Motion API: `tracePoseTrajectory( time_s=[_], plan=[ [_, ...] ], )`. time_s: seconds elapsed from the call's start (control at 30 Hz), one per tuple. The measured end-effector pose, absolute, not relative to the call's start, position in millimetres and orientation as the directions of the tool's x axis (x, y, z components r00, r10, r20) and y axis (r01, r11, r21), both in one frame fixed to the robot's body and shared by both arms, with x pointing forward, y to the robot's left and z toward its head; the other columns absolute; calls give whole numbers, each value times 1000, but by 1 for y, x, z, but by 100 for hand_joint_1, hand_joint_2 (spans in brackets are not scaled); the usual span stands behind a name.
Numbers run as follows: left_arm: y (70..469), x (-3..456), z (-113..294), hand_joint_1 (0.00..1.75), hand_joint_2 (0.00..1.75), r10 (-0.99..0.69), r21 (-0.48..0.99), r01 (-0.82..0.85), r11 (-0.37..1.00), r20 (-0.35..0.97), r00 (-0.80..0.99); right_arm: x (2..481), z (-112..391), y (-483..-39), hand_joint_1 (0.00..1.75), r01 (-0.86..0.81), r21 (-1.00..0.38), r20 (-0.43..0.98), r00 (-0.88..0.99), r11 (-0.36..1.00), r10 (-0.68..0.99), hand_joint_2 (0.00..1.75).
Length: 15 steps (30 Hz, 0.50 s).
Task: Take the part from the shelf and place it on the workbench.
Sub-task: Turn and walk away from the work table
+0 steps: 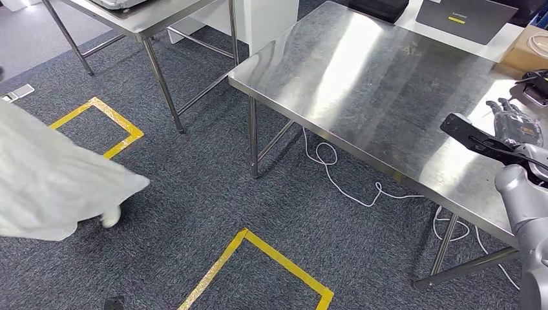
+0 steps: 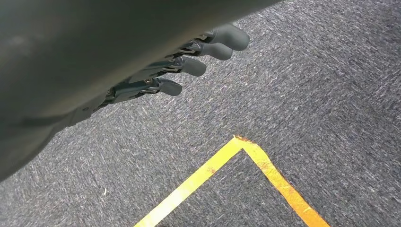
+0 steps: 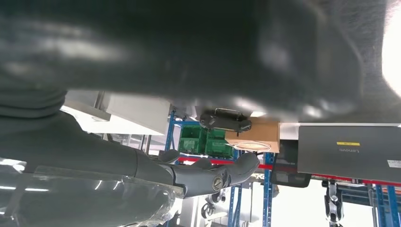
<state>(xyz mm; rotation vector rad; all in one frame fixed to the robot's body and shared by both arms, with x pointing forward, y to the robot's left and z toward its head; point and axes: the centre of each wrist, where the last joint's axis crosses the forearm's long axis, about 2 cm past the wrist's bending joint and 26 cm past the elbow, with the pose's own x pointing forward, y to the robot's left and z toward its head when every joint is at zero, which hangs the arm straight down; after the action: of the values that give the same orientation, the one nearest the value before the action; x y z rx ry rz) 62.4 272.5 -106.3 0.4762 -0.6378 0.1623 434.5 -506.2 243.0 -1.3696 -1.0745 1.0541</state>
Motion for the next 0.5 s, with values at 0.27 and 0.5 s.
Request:
tracePoseTrajectory(
  time_s=[0.27, 0.5],
  plan=[
    [273, 62, -106, 0, 0, 0, 379, -288, 880, 605, 796, 436, 242, -503, 0, 65, -996, -45, 203, -59, 978, 0],
    [273, 62, -106, 0, 0, -2, 382, -287, 879, 603, 797, 432, 235, -503, 0, 49, -996, -61, 196, -71, 979, 0]
  ],
)
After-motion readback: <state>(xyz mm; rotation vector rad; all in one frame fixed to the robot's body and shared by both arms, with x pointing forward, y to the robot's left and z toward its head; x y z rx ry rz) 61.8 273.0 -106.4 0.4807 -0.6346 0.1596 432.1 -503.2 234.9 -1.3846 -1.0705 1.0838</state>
